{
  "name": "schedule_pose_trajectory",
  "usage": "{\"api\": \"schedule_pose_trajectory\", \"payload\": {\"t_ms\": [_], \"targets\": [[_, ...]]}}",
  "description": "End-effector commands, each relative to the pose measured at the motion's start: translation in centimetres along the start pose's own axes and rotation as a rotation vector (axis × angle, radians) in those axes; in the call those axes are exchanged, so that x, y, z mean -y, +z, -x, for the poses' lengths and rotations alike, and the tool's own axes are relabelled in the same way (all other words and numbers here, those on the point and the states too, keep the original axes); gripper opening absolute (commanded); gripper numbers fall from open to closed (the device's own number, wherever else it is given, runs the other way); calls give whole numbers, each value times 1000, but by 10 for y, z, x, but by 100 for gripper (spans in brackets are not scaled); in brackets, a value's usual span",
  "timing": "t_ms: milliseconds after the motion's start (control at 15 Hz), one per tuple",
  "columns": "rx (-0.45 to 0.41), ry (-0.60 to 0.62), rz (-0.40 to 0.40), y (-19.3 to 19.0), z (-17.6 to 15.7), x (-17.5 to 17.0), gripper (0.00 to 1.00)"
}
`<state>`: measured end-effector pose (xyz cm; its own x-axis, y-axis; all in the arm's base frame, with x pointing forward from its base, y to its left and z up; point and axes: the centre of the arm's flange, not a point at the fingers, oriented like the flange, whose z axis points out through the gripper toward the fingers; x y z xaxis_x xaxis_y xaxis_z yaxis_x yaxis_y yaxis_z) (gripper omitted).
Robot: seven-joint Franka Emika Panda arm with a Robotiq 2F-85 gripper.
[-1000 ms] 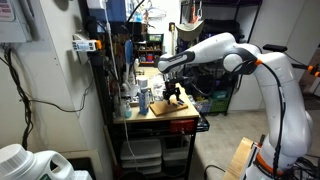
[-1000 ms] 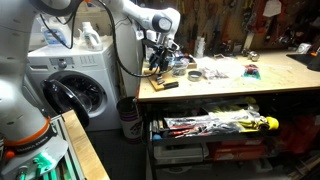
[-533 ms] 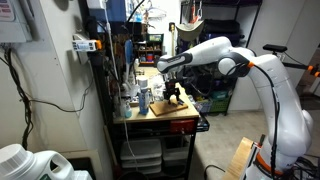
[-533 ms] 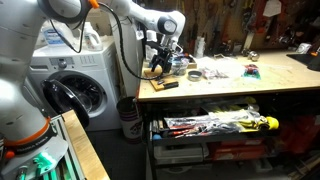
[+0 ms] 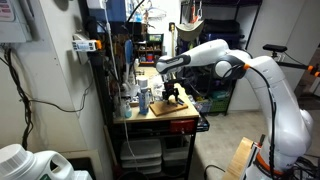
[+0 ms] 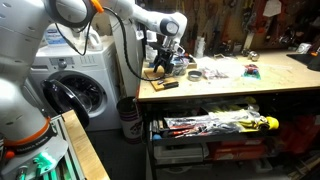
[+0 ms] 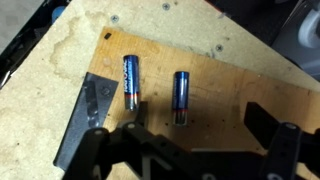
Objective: Pick up the batteries and place them standing vertically on the wooden board one by one
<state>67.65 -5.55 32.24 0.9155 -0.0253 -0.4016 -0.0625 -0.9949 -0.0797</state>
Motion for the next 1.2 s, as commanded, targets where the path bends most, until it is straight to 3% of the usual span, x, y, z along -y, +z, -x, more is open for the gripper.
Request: {"api": "schedule_pose_trajectory", "payload": {"t_ms": [0, 267, 667, 733, 800, 933, 1000, 1133], "targets": [[13, 5, -15, 0, -10, -4, 86], [19, -8, -14, 0, -11, -1, 60], [16, -11, -9, -1, -11, -2, 30], [17, -13, -9, -1, -12, -2, 31], [17, -12, -8, -1, -12, -2, 24], [18, -12, -9, 0, -12, -2, 25], [21, -8, -9, -1, -12, -2, 17], [20, -3, -8, -1, -12, -2, 13]]}}
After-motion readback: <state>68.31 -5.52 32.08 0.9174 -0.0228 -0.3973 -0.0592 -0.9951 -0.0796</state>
